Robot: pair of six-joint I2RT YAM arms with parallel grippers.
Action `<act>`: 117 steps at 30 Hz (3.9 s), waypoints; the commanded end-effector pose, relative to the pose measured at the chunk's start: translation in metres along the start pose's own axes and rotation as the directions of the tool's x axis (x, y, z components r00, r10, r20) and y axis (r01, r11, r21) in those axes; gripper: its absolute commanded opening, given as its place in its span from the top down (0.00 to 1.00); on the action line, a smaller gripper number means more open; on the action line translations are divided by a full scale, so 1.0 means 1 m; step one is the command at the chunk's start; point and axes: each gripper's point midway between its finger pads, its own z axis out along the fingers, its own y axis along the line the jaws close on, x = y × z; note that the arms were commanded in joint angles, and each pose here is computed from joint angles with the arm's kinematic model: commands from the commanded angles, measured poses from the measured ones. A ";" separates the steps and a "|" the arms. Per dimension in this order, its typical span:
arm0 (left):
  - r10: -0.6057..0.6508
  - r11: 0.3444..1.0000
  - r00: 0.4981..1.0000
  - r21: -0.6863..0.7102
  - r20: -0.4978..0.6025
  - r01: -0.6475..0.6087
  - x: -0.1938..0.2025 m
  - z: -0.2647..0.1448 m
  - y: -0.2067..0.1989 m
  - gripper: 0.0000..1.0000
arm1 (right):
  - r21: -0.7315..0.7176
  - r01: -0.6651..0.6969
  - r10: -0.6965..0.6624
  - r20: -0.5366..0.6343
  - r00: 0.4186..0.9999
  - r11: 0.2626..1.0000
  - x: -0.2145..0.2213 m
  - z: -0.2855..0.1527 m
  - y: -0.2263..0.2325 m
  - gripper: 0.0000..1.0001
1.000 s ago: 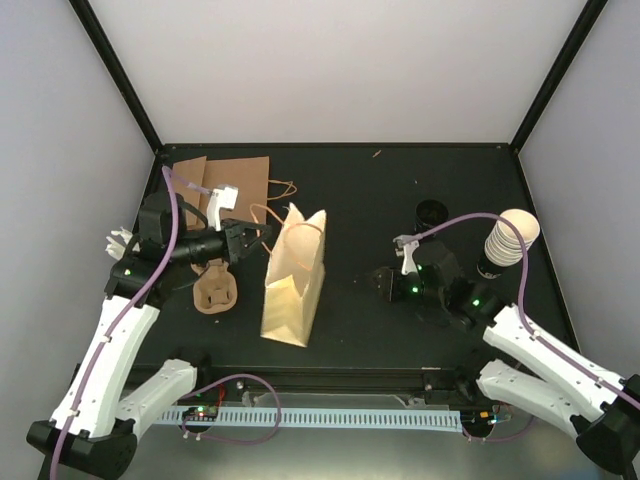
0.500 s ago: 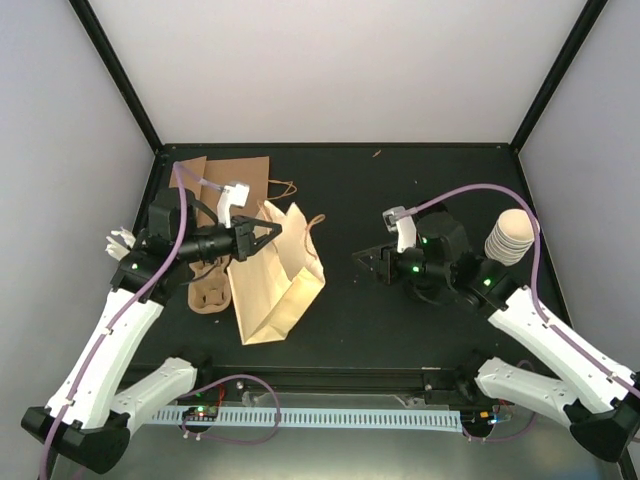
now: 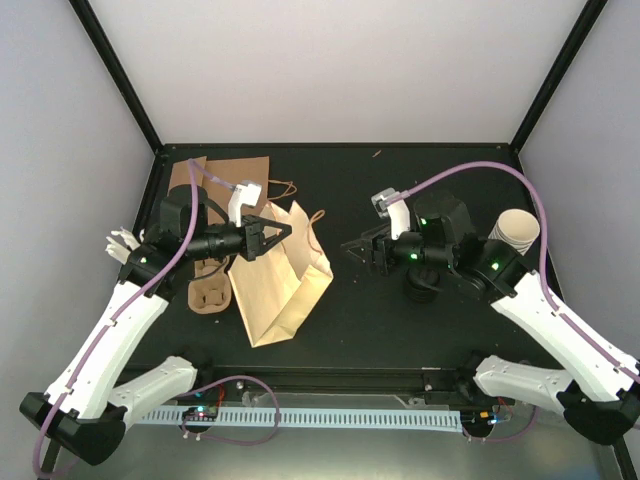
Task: Pack the takeout coffee
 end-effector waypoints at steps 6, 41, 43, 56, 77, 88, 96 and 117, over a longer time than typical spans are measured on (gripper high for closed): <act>0.041 0.999 0.998 0.023 0.038 -0.042 -0.014 0.000 -0.016 0.98 | 0.179 0.120 -0.103 -0.101 0.990 0.977 -0.005 0.027 0.009 0.21; 0.063 0.994 0.997 -0.095 0.050 -0.058 -0.016 -0.016 -0.011 0.98 | 0.600 0.021 -0.038 0.016 0.999 0.800 -0.035 0.044 -0.059 0.75; 0.065 0.993 0.997 -0.104 0.048 -0.059 -0.016 -0.018 -0.011 0.96 | 0.611 0.012 -0.035 0.025 0.999 0.791 -0.035 0.039 -0.064 0.84; 0.030 0.954 0.997 -0.300 0.075 -0.006 -0.013 -0.037 0.017 0.91 | 0.636 0.027 -0.068 0.040 0.997 0.771 -0.045 0.017 -0.074 0.99; 0.069 0.736 0.996 -0.677 0.052 -0.015 -0.010 -0.081 0.078 0.91 | 0.779 0.074 -0.136 0.014 0.991 0.622 -0.036 -0.029 -0.102 0.92; 0.075 0.678 0.997 -0.734 0.031 -0.028 -0.011 -0.086 0.090 0.91 | 0.830 0.071 -0.114 -0.009 0.993 0.554 -0.030 -0.043 -0.120 0.88; 0.067 0.875 0.997 -0.483 0.050 -0.035 -0.014 -0.041 0.056 0.90 | 0.733 0.088 -0.113 -0.016 0.994 0.675 -0.028 -0.020 -0.104 0.78; 0.027 0.929 0.997 -0.370 0.075 0.002 -0.015 -0.026 0.041 0.71 | 0.527 0.110 -0.132 0.003 0.991 0.843 -0.033 -0.003 -0.063 0.65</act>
